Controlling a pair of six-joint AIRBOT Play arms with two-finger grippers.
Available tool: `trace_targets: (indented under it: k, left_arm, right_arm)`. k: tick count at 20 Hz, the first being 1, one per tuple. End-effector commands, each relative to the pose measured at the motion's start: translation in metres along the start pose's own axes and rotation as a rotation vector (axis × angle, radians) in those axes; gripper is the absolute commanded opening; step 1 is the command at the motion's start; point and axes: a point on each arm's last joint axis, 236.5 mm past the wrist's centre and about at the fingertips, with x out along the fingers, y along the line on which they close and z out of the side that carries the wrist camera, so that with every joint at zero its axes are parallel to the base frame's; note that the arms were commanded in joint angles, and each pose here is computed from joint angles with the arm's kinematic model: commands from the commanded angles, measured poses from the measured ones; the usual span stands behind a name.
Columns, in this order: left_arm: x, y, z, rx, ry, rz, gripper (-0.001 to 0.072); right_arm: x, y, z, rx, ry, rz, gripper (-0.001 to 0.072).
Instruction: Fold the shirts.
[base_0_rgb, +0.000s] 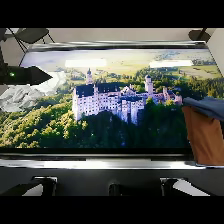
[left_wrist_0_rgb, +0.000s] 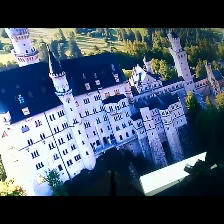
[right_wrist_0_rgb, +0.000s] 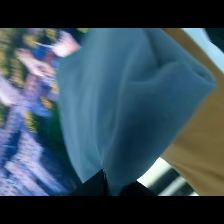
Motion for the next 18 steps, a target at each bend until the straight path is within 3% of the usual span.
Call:
trace_targets:
  k: [1, 5, 13, 14, 16, 18]
  left_arm:
    - [0.001, -0.003, -0.001, 0.006, 0.002, -0.007, 0.0029]
    - [0.001, -0.003, -0.001, 0.006, 0.004, -0.008, 0.0029]
    - [0.004, -0.007, -0.002, 0.009, 0.009, -0.015, 0.0029]
    - [0.005, -0.009, -0.002, 0.012, 0.011, -0.019, 0.0029]
    - [0.006, -0.014, -0.003, 0.016, 0.014, -0.028, 0.0029]
    - [0.001, -0.026, 0.003, 0.009, -0.006, -0.06, 0.0029]
  right_arm:
    - [0.028, -0.061, -0.036, 0.073, 0.171, -0.204, 0.005]
    - [0.059, -0.139, -0.081, 0.103, 0.37, -0.468, 0.005]
    - [0.102, -0.169, -0.101, 0.107, 0.412, -0.504, 0.0052]
    - [0.102, -0.169, -0.101, 0.104, 0.413, -0.504, 0.0135]
    - [0.103, -0.168, -0.093, 0.026, 0.397, -0.484, 0.0649]
    - [0.088, -0.16, -0.072, -0.013, 0.336, -0.475, 0.0686]
